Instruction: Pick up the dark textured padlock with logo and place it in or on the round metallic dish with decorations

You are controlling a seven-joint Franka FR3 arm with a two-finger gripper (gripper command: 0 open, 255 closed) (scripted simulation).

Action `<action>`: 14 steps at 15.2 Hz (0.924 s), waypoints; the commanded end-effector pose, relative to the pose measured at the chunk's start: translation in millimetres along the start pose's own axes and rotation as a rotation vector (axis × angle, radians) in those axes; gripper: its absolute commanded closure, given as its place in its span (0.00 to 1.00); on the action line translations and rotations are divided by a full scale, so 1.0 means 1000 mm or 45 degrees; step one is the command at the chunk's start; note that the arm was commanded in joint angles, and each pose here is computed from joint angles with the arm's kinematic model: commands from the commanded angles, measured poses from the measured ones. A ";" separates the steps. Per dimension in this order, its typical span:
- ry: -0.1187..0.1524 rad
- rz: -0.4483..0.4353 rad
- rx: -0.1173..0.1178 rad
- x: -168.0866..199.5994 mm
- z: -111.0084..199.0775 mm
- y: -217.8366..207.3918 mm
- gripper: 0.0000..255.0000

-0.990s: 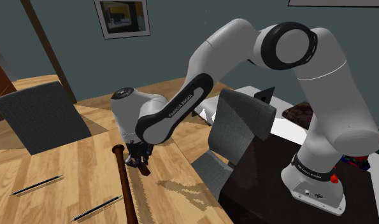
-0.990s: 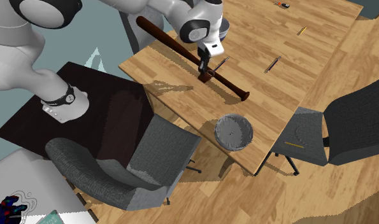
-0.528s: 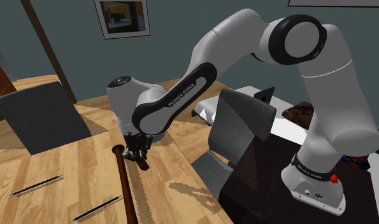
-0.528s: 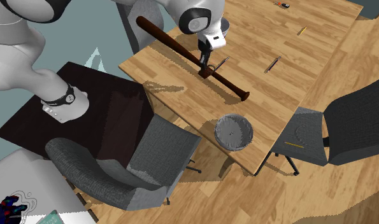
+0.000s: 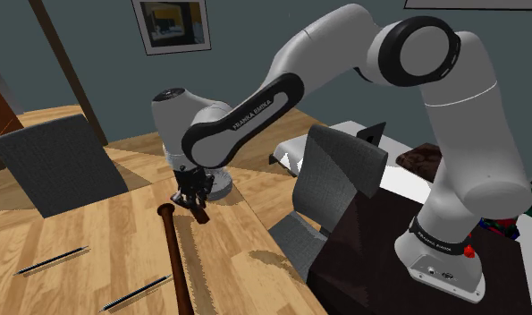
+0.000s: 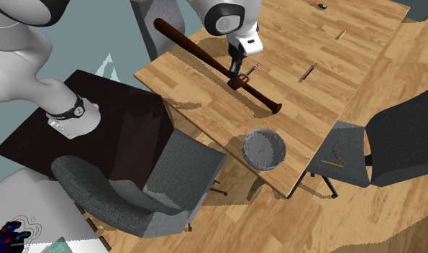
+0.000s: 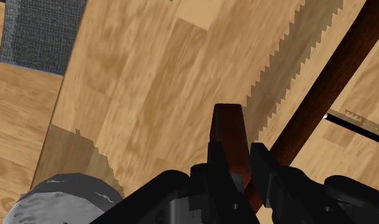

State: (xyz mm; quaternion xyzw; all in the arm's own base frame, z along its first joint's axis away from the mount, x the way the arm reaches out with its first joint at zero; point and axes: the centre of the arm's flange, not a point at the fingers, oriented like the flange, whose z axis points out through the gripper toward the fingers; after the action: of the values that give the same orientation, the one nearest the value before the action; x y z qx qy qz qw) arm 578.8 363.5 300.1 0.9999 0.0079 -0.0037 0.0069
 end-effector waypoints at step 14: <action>0.000 -0.001 0.000 0.135 -0.006 0.147 1.00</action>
State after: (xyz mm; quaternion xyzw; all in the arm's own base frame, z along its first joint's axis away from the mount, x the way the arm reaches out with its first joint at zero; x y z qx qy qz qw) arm 703.4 229.8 306.7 0.9999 0.0079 -0.0038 0.0070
